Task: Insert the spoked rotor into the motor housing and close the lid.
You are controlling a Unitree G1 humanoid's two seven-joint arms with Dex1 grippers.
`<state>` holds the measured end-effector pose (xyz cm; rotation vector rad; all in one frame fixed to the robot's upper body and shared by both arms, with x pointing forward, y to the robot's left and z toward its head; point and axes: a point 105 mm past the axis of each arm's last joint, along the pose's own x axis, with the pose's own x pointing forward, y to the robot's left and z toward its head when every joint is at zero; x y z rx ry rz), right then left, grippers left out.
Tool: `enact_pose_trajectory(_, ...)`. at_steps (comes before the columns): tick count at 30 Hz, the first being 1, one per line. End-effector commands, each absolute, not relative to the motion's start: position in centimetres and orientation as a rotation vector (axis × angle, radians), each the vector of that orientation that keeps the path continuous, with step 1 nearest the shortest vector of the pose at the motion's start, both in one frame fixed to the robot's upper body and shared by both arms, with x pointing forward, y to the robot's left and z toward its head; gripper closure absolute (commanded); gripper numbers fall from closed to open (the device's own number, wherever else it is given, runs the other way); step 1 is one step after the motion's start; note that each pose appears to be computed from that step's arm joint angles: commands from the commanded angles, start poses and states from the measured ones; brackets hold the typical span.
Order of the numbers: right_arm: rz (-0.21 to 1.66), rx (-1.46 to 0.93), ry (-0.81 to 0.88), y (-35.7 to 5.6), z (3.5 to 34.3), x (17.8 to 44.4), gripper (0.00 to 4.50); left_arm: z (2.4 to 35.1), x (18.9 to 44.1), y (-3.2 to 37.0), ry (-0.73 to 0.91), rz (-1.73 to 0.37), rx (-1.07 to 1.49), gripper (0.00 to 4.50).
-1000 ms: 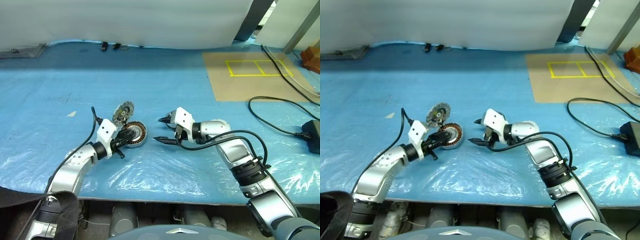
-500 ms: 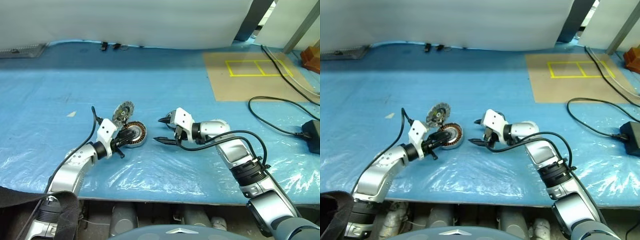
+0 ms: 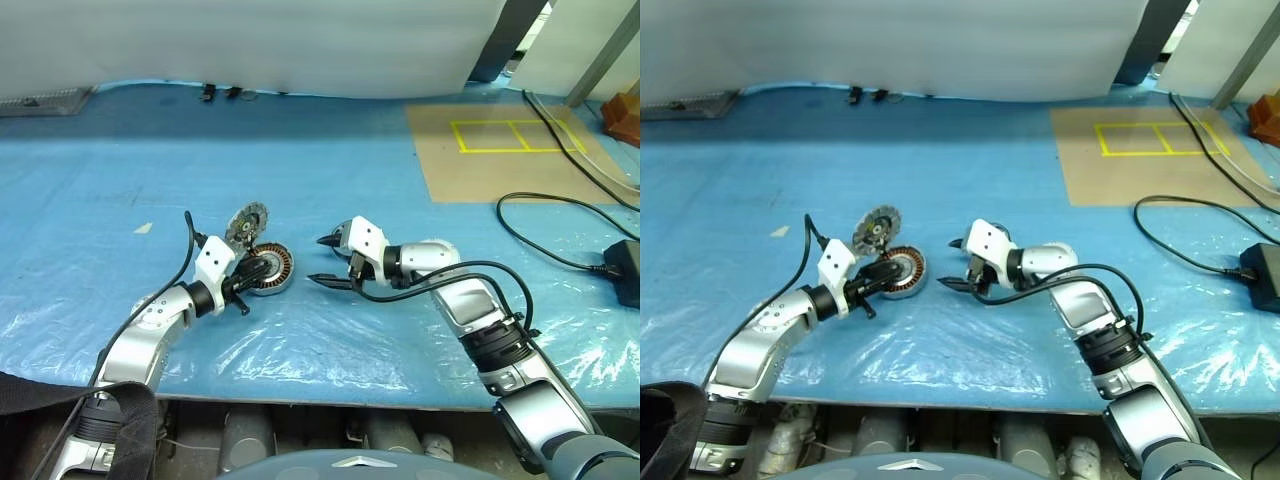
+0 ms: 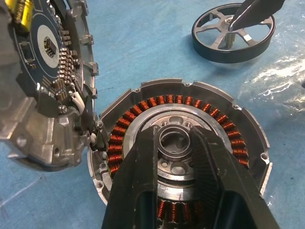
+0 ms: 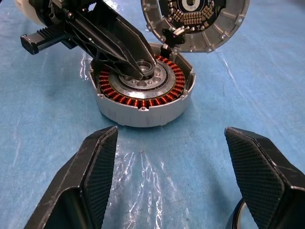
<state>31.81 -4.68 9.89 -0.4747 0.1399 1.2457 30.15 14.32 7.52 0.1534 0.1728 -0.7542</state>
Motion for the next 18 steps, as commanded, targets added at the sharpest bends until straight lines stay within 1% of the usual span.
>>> enact_pose_trajectory(1,1.262,-0.489,0.090,-4.17,10.81,31.70,0.74,6.89,29.88,14.57,0.202,-0.754,0.152,3.73)
enact_pose_trajectory(11,1.261,-0.489,0.089,-4.12,10.77,31.69,0.74,6.83,29.80,14.38,0.206,-0.770,0.135,3.73)
enact_pose_trajectory(13,1.261,-0.490,0.089,-4.10,10.75,31.67,0.74,6.82,29.69,14.29,0.207,-0.777,0.128,3.10)
enact_pose_trajectory(14,1.261,-0.490,0.089,-4.09,10.75,31.67,0.74,6.82,29.67,14.28,0.207,-0.777,0.128,2.86)
enact_pose_trajectory(18,1.259,-0.490,0.091,-4.12,10.64,31.68,0.74,7.33,30.15,14.70,0.177,-0.730,0.118,1.51)
